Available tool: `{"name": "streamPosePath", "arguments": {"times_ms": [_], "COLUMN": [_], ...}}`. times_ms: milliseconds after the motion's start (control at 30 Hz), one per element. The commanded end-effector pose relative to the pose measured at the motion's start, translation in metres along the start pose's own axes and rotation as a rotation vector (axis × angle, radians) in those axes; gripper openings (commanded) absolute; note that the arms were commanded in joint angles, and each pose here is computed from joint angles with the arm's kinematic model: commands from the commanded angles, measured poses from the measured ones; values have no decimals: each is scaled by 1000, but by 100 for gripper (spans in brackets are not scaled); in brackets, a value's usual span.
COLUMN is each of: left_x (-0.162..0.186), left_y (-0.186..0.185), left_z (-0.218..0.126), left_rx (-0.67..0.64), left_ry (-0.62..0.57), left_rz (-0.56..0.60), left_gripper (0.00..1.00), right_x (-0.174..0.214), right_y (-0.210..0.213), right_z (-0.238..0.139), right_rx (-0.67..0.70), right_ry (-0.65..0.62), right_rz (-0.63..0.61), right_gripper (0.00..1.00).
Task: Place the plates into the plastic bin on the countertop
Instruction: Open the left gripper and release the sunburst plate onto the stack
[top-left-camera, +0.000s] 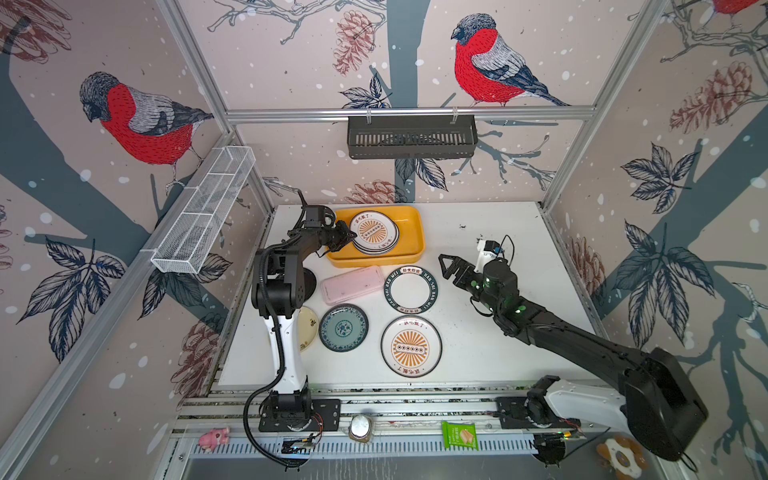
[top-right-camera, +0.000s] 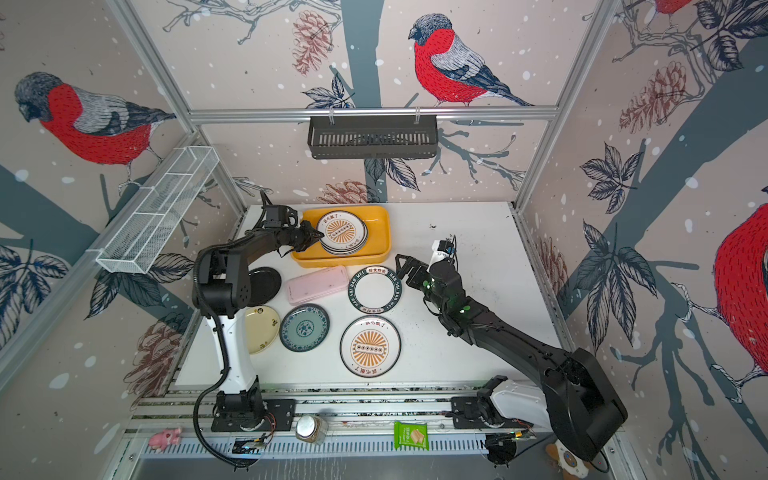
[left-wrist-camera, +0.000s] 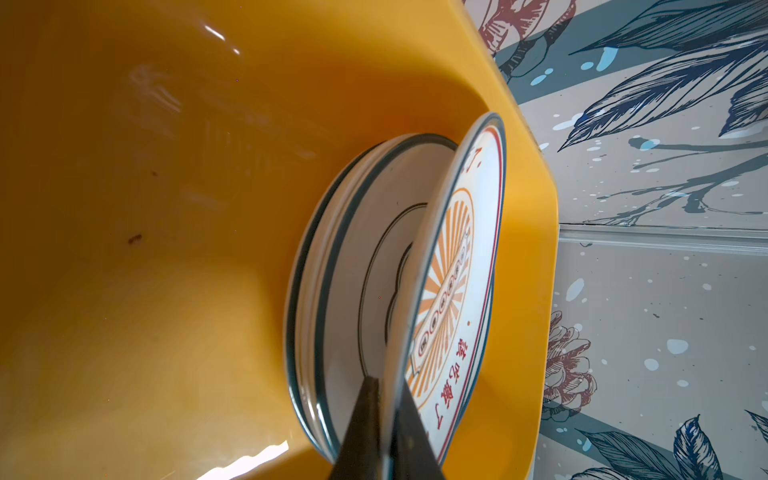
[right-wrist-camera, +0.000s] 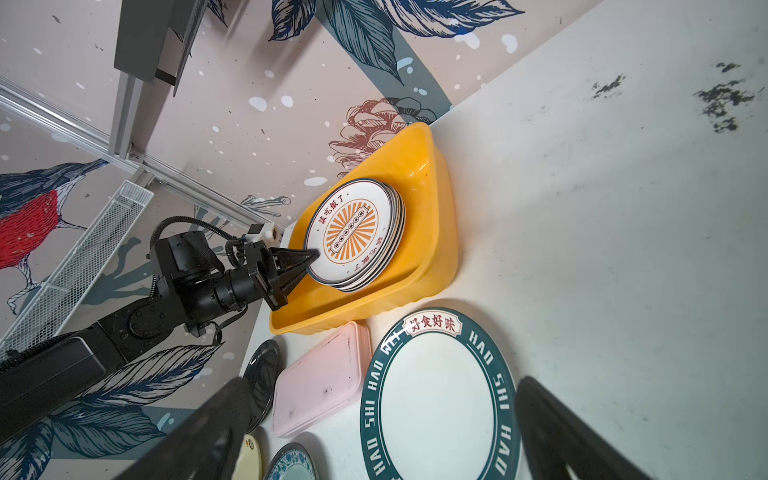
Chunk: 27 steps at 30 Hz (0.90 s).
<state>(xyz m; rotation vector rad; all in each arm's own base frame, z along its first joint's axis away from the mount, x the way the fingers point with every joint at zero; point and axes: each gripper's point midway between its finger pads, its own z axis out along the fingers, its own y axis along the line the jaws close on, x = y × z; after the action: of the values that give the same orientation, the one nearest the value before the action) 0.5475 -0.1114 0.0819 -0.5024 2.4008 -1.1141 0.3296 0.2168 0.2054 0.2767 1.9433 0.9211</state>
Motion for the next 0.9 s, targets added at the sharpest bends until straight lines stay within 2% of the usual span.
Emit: {"name": "streamPosePath", "arguments": {"times_ms": [0,67,333,400,500,633,867], "left_x": [-3,-4,-5,-4,-4,-6,8], "left_y": [-8,-6,-8,-9,-13,-16,-18], "left_z": [5,7,4,2,-2,-11,-30], "left_rx": [53,43,2,0,-2,-34,-80], "left_ry": [3,0,-4,-2,-1,-20,1], "left_rz": [-19,-25,5,13,33,70,144], "left_gripper": [10,11,30,39,59,74,80], "right_x": [-8,-8,-4,-3,-1,0,3], "right_y": [5,3,-7,-6,-6,-7,-8], "right_z": [-2,-3,1,3,5,6,11], "right_rx": [-13,-9,25,21,20,20,26], "right_ry": [-39,-44,-39,-33,-25,-21,-9], "right_rz": [6,6,16,15,13,12,10], "right_gripper": [100,100,100,100,100,100,100]}}
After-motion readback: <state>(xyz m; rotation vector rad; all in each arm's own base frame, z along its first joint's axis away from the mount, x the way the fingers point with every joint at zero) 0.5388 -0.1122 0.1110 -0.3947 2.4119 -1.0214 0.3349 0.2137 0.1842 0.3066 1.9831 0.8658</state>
